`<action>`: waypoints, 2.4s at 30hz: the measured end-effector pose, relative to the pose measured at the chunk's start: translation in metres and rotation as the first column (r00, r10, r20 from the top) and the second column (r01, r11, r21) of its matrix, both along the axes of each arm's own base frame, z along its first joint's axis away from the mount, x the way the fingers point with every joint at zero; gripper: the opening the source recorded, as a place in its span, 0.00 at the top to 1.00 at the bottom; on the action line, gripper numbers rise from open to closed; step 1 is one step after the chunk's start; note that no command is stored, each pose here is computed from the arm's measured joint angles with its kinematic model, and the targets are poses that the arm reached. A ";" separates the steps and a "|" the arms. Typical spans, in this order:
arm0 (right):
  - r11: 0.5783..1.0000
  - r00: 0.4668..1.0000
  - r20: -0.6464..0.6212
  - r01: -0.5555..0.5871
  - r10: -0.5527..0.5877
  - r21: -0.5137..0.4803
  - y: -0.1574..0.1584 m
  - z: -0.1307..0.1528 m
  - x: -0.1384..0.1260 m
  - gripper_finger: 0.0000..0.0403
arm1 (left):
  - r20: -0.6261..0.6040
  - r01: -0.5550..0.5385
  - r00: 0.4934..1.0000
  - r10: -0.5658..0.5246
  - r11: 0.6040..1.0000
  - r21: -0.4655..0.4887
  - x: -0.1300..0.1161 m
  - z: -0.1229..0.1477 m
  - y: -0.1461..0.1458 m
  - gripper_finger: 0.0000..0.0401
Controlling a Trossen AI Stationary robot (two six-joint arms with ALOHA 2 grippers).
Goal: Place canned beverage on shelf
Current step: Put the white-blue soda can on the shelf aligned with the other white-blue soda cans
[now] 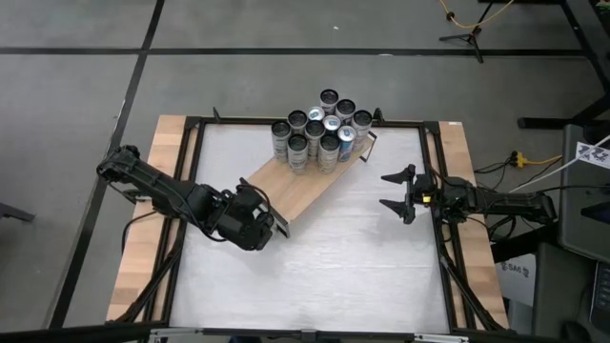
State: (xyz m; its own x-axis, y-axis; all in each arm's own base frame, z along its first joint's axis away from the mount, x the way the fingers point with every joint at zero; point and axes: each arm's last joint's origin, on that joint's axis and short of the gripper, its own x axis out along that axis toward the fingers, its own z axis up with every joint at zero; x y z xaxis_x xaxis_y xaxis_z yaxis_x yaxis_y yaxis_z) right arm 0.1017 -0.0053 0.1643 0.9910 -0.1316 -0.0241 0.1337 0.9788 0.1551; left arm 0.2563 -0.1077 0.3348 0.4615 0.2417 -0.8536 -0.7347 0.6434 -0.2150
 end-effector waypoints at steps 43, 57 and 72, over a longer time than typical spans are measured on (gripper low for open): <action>1.000 1.000 0.004 0.000 0.000 0.000 0.000 0.000 0.000 0.04 | -0.205 -0.013 0.978 0.041 0.991 0.135 0.037 -0.053 -0.003 0.01; 1.000 1.000 0.004 0.000 0.000 0.000 0.000 0.000 0.000 0.04 | -0.214 -0.028 0.975 0.056 0.991 0.132 0.036 -0.064 -0.001 0.01; 1.000 1.000 0.004 0.000 0.000 0.000 0.000 0.000 0.000 0.04 | -0.223 -0.043 0.972 0.079 0.986 0.160 0.032 -0.089 0.001 0.01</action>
